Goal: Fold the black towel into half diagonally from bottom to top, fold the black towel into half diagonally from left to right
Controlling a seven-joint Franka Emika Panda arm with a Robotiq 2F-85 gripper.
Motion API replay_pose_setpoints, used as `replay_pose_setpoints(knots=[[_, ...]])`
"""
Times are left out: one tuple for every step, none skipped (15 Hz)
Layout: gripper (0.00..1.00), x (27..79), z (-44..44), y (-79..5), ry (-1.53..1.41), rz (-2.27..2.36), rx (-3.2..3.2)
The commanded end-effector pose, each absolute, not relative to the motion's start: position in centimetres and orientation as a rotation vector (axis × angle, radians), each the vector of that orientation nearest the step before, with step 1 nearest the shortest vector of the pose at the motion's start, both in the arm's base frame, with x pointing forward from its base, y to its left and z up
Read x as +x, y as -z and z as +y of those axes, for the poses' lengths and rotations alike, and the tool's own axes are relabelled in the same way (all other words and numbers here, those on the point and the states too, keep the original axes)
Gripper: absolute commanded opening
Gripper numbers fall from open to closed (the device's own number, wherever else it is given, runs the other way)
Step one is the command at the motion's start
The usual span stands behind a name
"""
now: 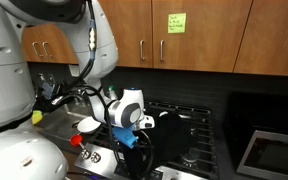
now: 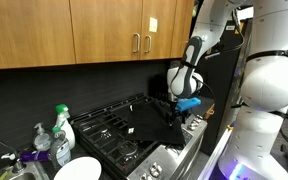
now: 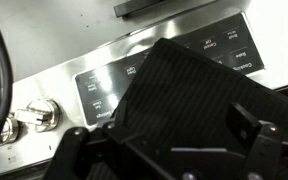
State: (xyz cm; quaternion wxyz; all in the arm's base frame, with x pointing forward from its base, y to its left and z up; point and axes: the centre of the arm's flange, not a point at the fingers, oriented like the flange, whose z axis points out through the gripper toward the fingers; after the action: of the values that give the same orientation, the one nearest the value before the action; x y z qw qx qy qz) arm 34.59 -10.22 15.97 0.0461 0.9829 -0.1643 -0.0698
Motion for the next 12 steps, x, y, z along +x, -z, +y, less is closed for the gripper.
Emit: replay_pose_setpoints(knots=[[1.00,34.3,-10.6,-15.1,0.228,-0.517,2.996],[1.00,34.3,-10.6,-15.1,0.228,-0.517,2.996],[1.00,34.4,-11.0,-14.6,0.239,-0.528,2.995],[1.00,34.3,-11.3,-13.8,0.261,-0.527,2.998],[1.00,34.1,-11.5,-13.1,0.282,-0.530,3.000],[1.00,33.8,-11.4,-12.7,0.293,-0.537,2.995],[1.00,33.5,-11.4,-12.6,0.301,-0.535,2.998],[1.00,33.2,-11.3,-12.8,0.293,-0.540,2.998],[1.00,33.4,-11.1,-13.3,0.302,-0.543,2.990],[1.00,33.3,-11.1,-13.1,0.308,-0.547,2.990],[1.00,33.3,-11.1,-13.0,0.310,-0.548,2.989],[1.00,33.3,-11.1,-13.0,0.309,-0.548,2.989]])
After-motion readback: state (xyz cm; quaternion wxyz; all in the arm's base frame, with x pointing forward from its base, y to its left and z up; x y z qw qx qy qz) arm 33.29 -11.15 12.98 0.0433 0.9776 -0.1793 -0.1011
